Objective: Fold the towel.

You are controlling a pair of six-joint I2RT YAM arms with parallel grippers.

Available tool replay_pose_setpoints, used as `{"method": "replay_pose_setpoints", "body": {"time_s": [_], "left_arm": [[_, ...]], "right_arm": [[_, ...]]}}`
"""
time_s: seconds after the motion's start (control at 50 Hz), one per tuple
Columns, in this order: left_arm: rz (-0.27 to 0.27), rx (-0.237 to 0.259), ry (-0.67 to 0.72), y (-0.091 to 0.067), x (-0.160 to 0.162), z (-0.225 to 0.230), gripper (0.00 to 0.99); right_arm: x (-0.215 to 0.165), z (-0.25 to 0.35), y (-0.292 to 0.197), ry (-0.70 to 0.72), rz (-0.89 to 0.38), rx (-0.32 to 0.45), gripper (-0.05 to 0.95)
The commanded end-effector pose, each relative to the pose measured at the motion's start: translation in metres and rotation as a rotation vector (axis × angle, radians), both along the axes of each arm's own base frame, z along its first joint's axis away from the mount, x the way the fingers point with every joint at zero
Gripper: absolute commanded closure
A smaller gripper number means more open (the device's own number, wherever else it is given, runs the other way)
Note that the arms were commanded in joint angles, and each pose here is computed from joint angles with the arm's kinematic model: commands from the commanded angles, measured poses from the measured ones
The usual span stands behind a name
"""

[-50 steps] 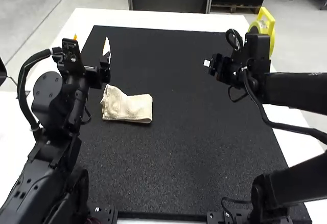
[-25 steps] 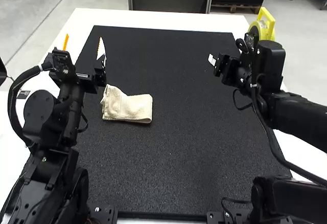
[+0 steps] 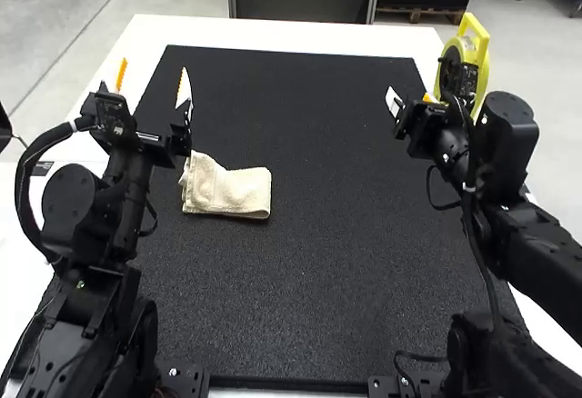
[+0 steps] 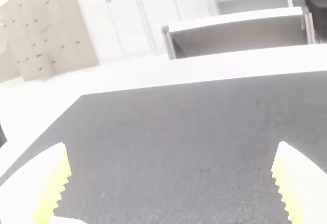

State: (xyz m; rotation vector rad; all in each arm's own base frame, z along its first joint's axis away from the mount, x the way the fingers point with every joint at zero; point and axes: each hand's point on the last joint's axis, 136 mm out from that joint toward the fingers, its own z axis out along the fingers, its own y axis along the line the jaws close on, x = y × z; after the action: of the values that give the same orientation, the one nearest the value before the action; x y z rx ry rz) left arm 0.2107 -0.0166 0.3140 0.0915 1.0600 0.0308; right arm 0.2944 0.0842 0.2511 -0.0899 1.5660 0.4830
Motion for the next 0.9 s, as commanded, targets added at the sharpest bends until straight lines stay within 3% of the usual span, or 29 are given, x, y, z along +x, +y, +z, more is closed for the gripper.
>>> {"method": "replay_pose_setpoints", "body": {"time_s": [0.0, 0.1, 0.22, 0.54, 0.64, 0.88], "left_arm": [[-0.028, 0.028, -0.028, -0.006, -0.005, 0.004, 0.034], [-0.030, 0.025, -0.028, -0.006, -0.005, 0.004, 0.036], [-0.024, 0.023, -0.021, -0.005, -0.004, 0.002, 0.036], [-0.024, 0.021, -0.012, -0.005, -0.002, -0.001, 0.036], [-0.024, 0.022, 0.000, -0.005, 0.000, -0.005, 0.036], [-0.011, 0.022, 0.007, -0.003, 0.002, -0.010, 0.034]], "right_arm": [[-0.006, 0.023, -0.021, -0.102, -0.104, -0.010, -0.02], [-0.012, 0.029, -0.026, -0.135, -0.120, -0.018, -0.02], [-0.021, 0.029, -0.034, -0.181, -0.151, -0.080, -0.02], [-0.059, 0.021, -0.046, -0.253, -0.188, -0.079, -0.02], [-0.075, 0.033, -0.046, -0.333, -0.179, -0.072, -0.02], [-0.073, 0.028, -0.045, -0.327, -0.183, -0.141, -0.02]]}}
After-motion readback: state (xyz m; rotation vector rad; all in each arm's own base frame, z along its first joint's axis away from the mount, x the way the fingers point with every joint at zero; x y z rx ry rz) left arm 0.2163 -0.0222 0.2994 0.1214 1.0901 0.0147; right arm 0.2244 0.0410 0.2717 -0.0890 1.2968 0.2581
